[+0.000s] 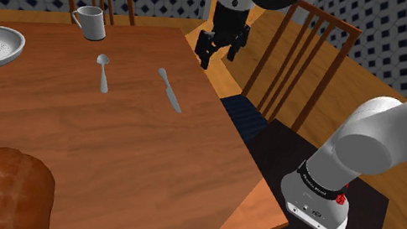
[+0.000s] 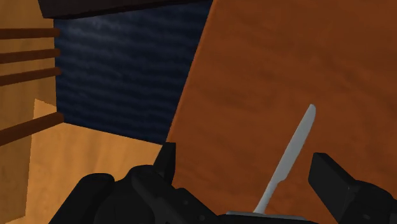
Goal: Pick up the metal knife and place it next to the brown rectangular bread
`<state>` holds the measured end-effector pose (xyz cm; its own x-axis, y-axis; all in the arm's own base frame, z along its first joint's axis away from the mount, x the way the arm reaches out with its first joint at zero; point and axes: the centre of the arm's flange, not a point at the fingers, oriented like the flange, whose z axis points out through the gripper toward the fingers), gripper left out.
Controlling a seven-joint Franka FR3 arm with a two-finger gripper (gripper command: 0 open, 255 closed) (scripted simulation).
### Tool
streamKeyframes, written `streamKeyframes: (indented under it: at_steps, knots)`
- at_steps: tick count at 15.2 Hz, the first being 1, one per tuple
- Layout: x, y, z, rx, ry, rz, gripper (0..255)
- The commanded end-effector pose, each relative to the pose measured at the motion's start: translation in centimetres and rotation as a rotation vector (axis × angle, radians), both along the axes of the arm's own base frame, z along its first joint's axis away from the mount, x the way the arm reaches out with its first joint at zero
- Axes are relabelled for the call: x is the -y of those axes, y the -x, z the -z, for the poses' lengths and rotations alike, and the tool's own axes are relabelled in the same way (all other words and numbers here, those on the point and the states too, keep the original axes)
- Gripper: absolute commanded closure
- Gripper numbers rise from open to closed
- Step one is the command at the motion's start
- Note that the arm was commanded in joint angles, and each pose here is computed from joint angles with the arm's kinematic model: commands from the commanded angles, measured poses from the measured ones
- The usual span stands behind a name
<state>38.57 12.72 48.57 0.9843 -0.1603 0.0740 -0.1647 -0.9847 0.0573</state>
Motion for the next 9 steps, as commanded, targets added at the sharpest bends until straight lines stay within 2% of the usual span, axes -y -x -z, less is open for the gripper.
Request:
streamKeyframes:
  at_steps: [1, 9]
  knots:
    - [-1.5, -1.6, 1.8, 0.018, 0.013, 0.053, 0]
    - [-6.3, -8.6, 8.4, 0.078, 0.073, 0.246, 0]
